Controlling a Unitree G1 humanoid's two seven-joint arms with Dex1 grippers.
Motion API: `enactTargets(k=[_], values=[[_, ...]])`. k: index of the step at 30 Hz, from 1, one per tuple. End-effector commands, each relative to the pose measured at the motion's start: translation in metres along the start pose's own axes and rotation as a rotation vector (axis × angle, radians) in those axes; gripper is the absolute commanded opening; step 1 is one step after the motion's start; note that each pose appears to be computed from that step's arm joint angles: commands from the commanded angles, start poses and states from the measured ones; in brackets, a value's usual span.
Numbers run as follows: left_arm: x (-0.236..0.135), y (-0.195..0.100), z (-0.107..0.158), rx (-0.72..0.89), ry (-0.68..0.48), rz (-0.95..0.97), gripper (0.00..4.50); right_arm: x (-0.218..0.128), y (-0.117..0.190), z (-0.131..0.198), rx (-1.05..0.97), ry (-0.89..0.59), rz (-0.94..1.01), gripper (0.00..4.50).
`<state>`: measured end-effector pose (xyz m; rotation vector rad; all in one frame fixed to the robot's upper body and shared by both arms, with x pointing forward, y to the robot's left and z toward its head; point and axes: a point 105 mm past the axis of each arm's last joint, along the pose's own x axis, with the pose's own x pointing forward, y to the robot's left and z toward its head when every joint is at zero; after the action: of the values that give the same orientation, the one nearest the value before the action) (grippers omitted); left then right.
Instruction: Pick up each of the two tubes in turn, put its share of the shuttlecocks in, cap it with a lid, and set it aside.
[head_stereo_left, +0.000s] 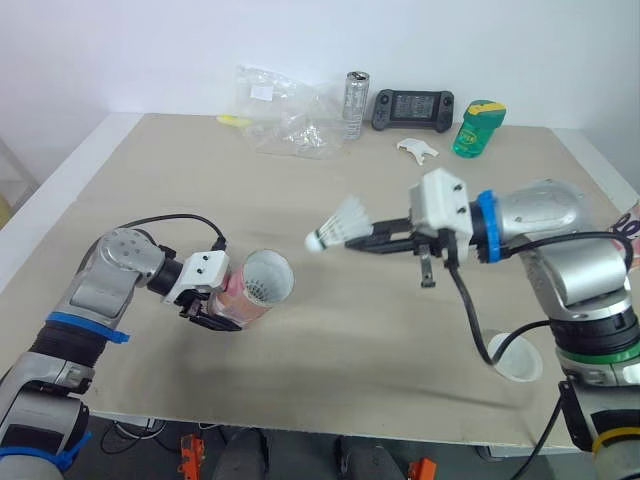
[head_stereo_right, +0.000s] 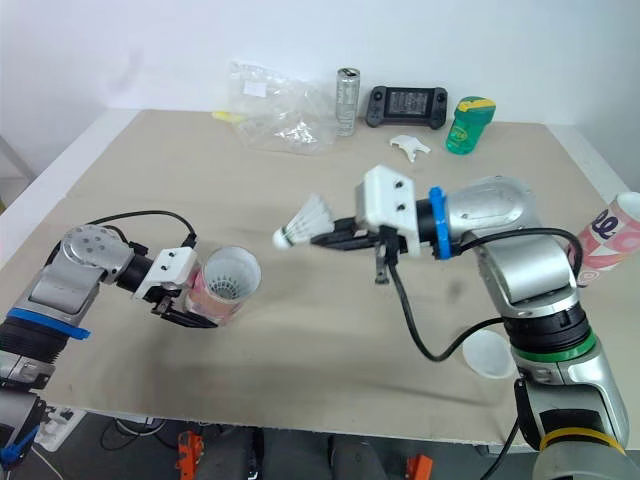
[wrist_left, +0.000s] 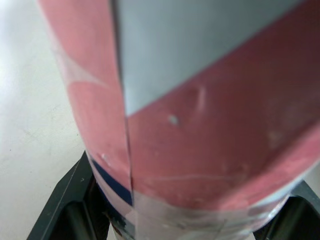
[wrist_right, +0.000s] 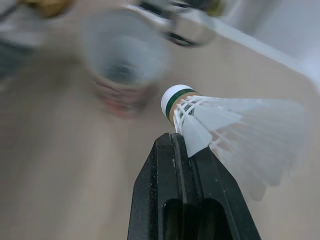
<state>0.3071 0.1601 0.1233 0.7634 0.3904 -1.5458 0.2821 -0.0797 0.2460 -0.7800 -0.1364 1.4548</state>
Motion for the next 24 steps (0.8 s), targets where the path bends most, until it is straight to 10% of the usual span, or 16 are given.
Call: enactTargets(k=[1, 11, 21, 24], values=[[0.014, -0.009, -0.007, -0.024, 0.022, -0.078, 2.92, 0.013, 0.006, 0.030, -0.125, -0.043, 0.093, 0.03], [0.014, -0.007, -0.006, -0.029, 0.015, -0.073, 2.92, 0.055, 0.010, 0.037, -0.215, -0.053, 0.263, 0.03], [0.012, -0.009, -0.007, -0.038, 0.016, -0.066, 2.92, 0.064, 0.006, 0.043, -0.169, -0.051, 0.362, 4.40], [0.012, -0.010, -0.008, -0.043, 0.016, -0.063, 2.92, 0.048, -0.008, 0.052, -0.115, -0.112, 0.301, 4.40]])
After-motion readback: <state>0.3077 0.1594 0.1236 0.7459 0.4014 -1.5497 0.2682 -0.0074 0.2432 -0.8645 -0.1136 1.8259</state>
